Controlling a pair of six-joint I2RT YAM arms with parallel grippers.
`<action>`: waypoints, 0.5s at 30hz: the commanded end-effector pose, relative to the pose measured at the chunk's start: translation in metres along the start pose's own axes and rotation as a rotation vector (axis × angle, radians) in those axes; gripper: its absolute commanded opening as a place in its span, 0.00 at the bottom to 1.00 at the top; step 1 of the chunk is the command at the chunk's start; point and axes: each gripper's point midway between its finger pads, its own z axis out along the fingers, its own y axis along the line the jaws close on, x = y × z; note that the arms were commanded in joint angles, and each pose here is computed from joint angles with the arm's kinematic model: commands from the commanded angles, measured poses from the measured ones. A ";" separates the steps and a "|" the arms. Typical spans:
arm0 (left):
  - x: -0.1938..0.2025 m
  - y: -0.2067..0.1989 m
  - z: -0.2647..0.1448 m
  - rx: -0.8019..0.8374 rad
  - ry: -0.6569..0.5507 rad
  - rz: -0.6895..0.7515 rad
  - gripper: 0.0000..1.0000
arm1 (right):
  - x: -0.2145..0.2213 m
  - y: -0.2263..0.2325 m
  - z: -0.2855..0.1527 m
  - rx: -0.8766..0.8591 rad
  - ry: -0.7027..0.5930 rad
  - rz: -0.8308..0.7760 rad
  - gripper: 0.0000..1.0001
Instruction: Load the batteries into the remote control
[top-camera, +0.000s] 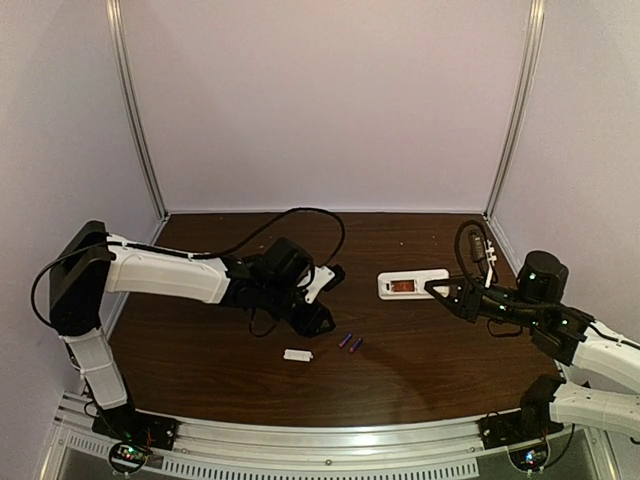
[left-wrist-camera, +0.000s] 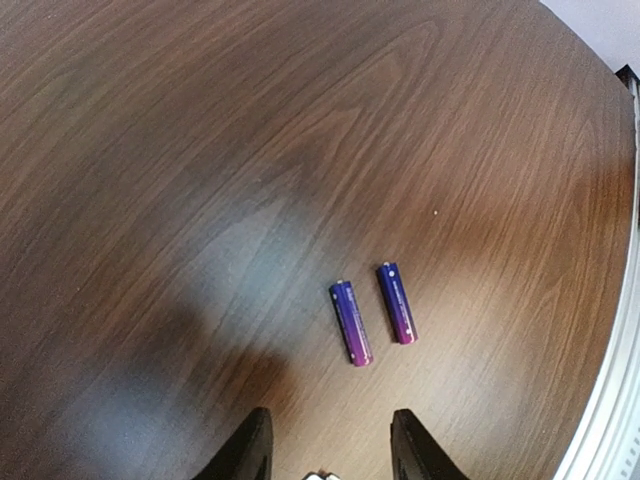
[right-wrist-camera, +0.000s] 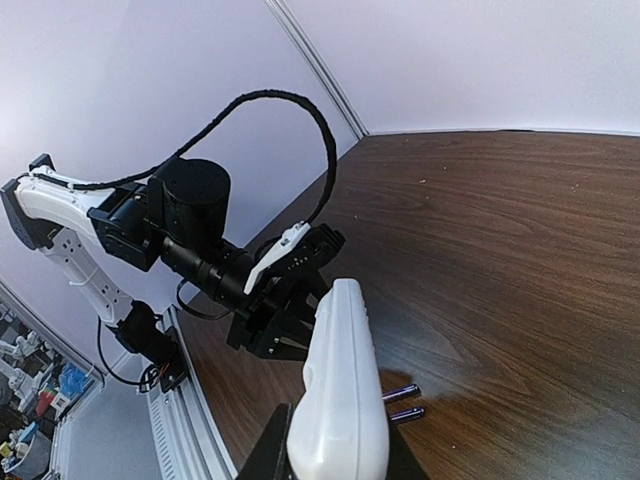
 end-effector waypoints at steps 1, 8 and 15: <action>-0.003 -0.003 0.007 0.009 0.021 0.039 0.41 | 0.001 0.006 -0.003 -0.023 0.022 -0.046 0.00; -0.003 -0.001 0.010 -0.002 0.026 0.051 0.41 | 0.001 0.012 -0.003 -0.062 0.026 -0.028 0.00; 0.002 -0.001 0.020 -0.026 0.066 0.089 0.39 | 0.005 -0.014 0.004 0.066 0.040 0.097 0.00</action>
